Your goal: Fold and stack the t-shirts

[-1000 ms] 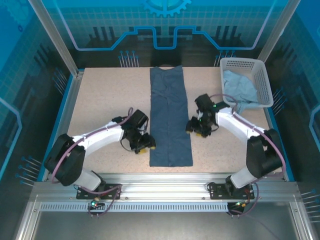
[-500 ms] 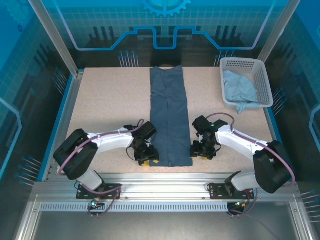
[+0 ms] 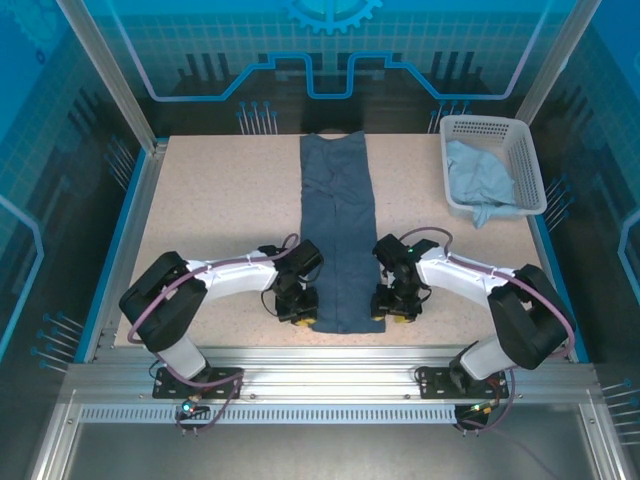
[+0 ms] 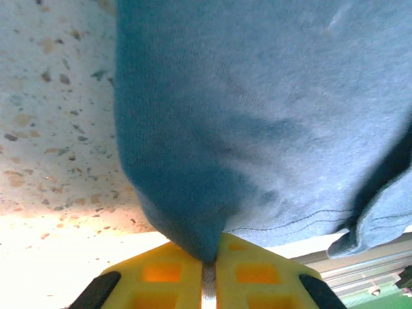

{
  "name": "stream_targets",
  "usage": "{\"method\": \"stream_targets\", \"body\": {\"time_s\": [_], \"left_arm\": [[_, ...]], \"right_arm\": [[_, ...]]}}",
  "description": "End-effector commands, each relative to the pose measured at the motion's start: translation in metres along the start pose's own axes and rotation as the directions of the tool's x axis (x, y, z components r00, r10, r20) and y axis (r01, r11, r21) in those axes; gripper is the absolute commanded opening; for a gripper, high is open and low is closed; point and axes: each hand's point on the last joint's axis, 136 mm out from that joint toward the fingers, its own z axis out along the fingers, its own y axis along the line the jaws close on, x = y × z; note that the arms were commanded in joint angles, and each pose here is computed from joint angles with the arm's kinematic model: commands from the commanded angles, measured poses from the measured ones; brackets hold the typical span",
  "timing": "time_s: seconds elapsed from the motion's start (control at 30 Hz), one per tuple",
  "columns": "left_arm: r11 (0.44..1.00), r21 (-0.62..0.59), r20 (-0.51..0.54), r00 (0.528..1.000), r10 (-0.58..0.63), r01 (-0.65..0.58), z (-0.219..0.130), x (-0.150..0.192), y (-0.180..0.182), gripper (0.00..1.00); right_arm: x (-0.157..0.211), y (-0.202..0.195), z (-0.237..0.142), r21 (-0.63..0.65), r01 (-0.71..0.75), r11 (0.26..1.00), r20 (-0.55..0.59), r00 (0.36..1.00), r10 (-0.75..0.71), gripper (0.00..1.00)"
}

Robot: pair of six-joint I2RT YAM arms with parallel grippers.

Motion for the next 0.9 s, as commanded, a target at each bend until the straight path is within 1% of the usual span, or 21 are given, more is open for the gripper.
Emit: {"method": "stream_targets", "body": {"time_s": [0.0,0.17,0.33,0.47,0.6,0.73,0.8,0.87], "left_arm": [[1.0,0.013,0.019,1.0,0.011,-0.011,-0.012,0.002,-0.006,0.09],[1.0,0.023,-0.007,1.0,0.013,-0.012,-0.008,0.006,-0.005,0.08],[1.0,0.022,-0.02,1.0,0.019,-0.019,-0.007,0.008,-0.005,0.08],[1.0,0.027,-0.024,1.0,0.015,-0.014,-0.007,0.01,-0.004,0.08],[0.999,0.039,-0.027,1.0,0.01,-0.009,-0.006,0.011,-0.005,0.08],[0.998,0.06,-0.03,0.999,0.021,-0.019,-0.008,0.013,-0.007,0.08],[0.998,0.065,-0.044,0.999,0.02,-0.017,-0.007,0.016,-0.006,0.05],[0.998,0.067,-0.056,0.998,0.014,-0.011,-0.006,0.021,-0.002,0.0]], "right_arm": [[0.005,0.011,0.003,-0.036,-0.077,0.996,-0.039,0.996,0.075,0.5],[0.013,0.01,0.014,-0.031,-0.142,0.989,-0.095,0.986,0.139,0.45],[0.02,0.005,0.02,0.01,-0.152,0.988,-0.123,0.981,0.152,0.45],[0.02,0.006,0.024,0.012,-0.158,0.987,-0.126,0.979,0.158,0.44],[0.018,0.01,0.028,-0.003,-0.168,0.986,-0.122,0.978,0.167,0.33],[0.013,0.016,0.027,-0.031,-0.175,0.984,-0.108,0.979,0.171,0.19],[0.011,0.018,0.025,-0.045,-0.176,0.983,-0.092,0.981,0.171,0.09],[0.011,0.019,0.022,-0.056,-0.172,0.983,-0.077,0.983,0.168,0.02]]}}
